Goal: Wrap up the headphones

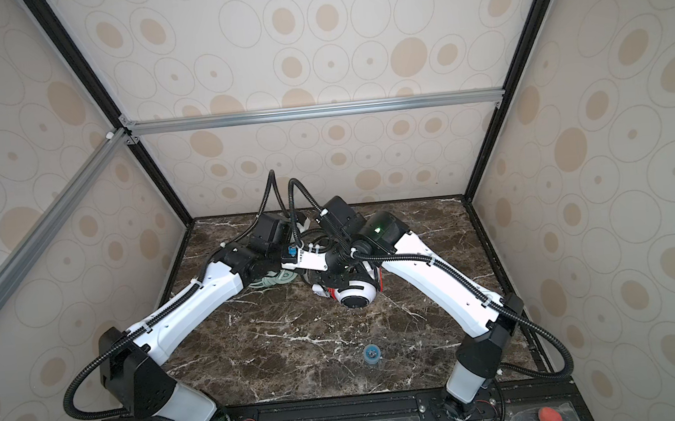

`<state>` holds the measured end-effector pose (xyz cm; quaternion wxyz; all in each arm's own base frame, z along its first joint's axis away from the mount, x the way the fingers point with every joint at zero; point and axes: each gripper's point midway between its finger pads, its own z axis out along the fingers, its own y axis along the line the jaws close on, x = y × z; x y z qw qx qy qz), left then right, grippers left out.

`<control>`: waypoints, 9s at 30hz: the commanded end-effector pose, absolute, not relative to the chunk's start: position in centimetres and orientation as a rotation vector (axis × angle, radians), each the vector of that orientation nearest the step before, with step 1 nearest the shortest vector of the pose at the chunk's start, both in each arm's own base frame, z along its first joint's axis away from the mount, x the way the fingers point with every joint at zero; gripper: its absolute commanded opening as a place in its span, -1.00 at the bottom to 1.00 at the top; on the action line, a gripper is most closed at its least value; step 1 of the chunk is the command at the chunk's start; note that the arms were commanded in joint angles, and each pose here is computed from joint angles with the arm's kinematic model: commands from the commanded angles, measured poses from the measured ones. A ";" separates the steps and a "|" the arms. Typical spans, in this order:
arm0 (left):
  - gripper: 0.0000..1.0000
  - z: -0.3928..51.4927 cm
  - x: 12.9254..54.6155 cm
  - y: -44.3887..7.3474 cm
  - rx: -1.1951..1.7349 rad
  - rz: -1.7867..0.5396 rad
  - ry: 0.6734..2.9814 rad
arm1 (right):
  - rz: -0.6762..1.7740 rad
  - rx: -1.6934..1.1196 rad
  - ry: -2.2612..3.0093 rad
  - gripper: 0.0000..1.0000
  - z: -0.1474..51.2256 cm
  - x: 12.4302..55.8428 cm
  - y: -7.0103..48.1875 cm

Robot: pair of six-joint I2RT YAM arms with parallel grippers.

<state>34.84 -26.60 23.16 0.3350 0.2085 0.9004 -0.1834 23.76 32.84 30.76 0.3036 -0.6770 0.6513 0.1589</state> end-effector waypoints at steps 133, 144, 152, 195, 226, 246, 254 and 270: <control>-1.00 15.8 47.6 -26.0 0.031 -0.431 2.458 | 0.182 -0.505 1.953 0.57 31.0 31.6 14.0; -1.00 11.8 50.0 -26.1 0.019 -0.377 2.510 | 0.132 -0.405 2.051 0.65 28.2 31.5 12.4; -1.00 9.6 50.5 -25.7 -0.002 -0.317 2.542 | 0.102 -0.372 2.058 0.68 27.9 31.5 11.8; 0.96 18.8 32.6 -2.0 -0.253 0.248 1.922 | -0.199 0.238 1.986 0.99 14.8 33.1 -2.3; 0.96 14.2 36.8 3.7 -0.228 0.366 1.637 | -0.014 0.003 1.989 0.99 8.7 40.0 0.2; 0.96 13.4 38.2 3.9 -0.221 0.336 1.692 | -0.048 -0.009 2.008 0.99 8.3 39.9 0.4; 0.96 13.5 38.0 4.0 -0.224 0.336 1.685 | -0.047 -0.007 2.007 0.99 8.3 40.0 0.4; 0.96 13.5 38.1 3.9 -0.221 0.335 1.687 | -0.047 -0.008 2.007 1.00 8.3 40.0 0.4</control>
